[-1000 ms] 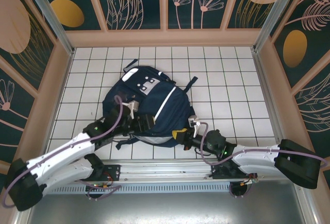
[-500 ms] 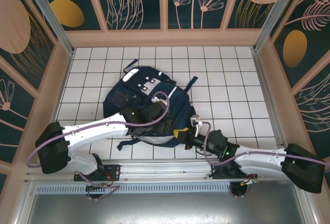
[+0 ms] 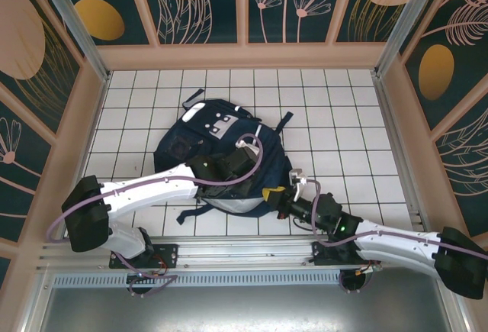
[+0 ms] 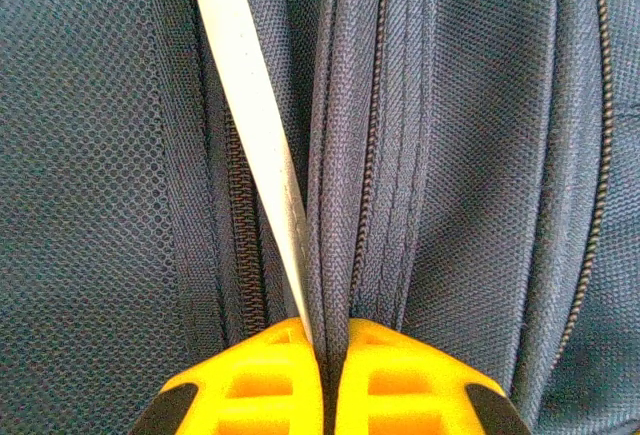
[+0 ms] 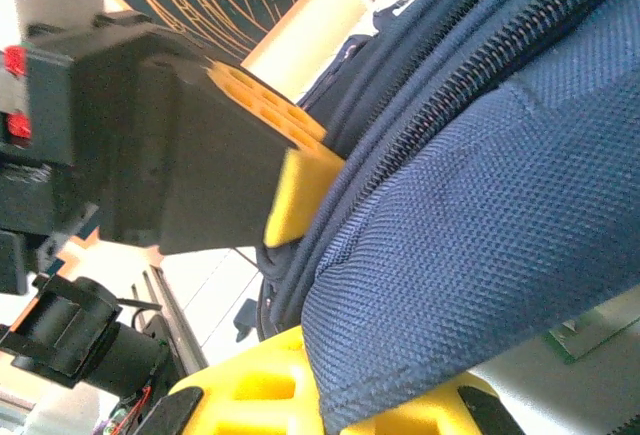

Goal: Pack the student bag

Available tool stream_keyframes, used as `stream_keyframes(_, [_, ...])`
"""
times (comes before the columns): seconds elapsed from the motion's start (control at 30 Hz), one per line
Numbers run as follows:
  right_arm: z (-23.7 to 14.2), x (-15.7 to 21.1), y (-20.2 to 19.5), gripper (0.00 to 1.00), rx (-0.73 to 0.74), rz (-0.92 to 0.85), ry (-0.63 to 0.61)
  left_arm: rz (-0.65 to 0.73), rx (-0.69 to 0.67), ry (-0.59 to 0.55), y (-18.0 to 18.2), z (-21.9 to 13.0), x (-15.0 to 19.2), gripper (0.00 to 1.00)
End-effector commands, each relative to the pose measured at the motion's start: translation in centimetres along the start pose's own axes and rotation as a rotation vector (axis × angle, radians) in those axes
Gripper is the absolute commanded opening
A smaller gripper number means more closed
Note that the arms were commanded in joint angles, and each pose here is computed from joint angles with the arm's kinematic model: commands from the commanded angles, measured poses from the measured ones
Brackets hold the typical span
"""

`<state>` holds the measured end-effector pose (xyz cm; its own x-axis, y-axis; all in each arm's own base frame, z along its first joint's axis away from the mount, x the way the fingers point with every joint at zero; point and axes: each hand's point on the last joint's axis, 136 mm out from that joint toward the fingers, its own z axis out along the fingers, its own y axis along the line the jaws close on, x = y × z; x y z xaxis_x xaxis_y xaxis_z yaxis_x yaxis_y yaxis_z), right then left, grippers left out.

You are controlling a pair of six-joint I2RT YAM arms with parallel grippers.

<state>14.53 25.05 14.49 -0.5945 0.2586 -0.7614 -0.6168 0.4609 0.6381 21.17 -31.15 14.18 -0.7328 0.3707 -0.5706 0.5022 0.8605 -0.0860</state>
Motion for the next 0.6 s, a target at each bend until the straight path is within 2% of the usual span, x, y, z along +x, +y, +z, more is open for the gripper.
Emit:
stream_keyframes(0.0, [-0.5, 1.7, -1.4, 0.0, 0.008, -0.015, 0.021, -0.001, -0.135, -0.152, 3.4, -3.3, -4.5, 0.0])
stream_keyframes(0.23, [0.9, 4.0, -3.2, 0.0, 0.114, -0.059, 0.153, -0.075, -0.135, -0.244, 6.3, -7.2, -7.5, 0.0])
stream_keyframes(0.37, [1.1, 4.2, -5.1, 0.0, 0.209, -0.073, 0.157, -0.082, -0.156, -0.267, 7.7, -9.0, -8.1, 0.0])
stream_keyframes(0.57, [1.0, 3.7, -8.5, 0.0, 0.407, -0.11, 0.155, -0.074, -0.129, -0.288, 7.6, -10.8, -8.9, 0.0])
